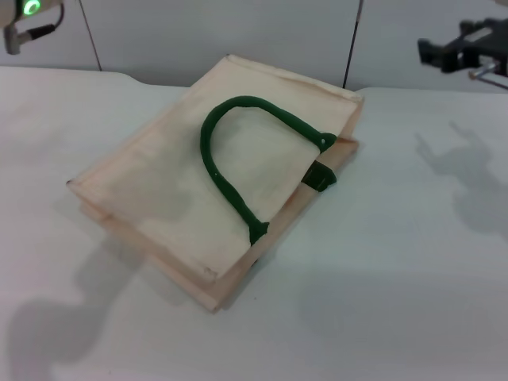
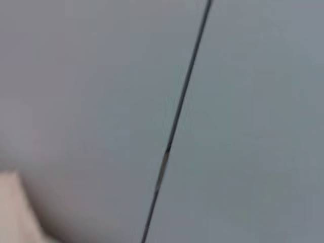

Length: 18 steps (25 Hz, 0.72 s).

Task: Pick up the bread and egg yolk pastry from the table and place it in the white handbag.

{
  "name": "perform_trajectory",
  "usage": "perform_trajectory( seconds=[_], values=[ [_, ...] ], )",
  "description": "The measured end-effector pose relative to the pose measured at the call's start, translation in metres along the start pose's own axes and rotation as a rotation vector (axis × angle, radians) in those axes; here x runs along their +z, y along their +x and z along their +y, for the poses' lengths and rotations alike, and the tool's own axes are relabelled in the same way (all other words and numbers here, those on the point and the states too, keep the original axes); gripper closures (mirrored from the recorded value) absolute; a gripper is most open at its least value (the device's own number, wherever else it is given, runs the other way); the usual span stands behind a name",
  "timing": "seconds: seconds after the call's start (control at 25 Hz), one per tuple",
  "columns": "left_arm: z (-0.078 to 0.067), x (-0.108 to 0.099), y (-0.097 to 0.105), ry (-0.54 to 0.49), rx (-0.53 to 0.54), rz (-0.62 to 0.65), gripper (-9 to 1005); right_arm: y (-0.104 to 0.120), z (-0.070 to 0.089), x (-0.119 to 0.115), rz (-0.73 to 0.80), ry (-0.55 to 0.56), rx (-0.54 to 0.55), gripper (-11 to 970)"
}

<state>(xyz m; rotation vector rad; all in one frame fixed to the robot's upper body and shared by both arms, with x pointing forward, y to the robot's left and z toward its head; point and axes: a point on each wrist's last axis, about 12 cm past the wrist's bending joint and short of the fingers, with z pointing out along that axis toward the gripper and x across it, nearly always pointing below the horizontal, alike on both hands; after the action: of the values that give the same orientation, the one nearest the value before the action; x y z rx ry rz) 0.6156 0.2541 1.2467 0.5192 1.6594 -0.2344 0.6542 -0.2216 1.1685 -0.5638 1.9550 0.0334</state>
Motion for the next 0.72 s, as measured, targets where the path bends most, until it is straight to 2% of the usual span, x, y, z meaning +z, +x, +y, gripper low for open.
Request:
perform_trajectory(
  seconds=[0.28,0.48,0.64,0.68,0.72],
  values=[
    [0.01,-0.005,0.04,-0.097,-0.025,-0.073,149,0.036,-0.005,-0.006,-0.195,0.154,0.09,262],
    [0.016,-0.004,0.078,-0.111,-0.037,-0.056,151,0.07,0.005,-0.005,-0.278,0.236,0.11,262],
    [0.018,-0.006,0.105,-0.136,-0.022,-0.036,152,0.103,0.009,-0.007,-0.312,0.26,0.222,262],
    [0.019,-0.008,0.118,-0.155,-0.032,-0.025,152,0.111,0.009,-0.009,-0.319,0.263,0.248,262],
    [0.019,-0.008,0.118,-0.155,-0.032,-0.025,153,0.118,0.009,-0.01,-0.335,0.264,0.281,262]
  ],
)
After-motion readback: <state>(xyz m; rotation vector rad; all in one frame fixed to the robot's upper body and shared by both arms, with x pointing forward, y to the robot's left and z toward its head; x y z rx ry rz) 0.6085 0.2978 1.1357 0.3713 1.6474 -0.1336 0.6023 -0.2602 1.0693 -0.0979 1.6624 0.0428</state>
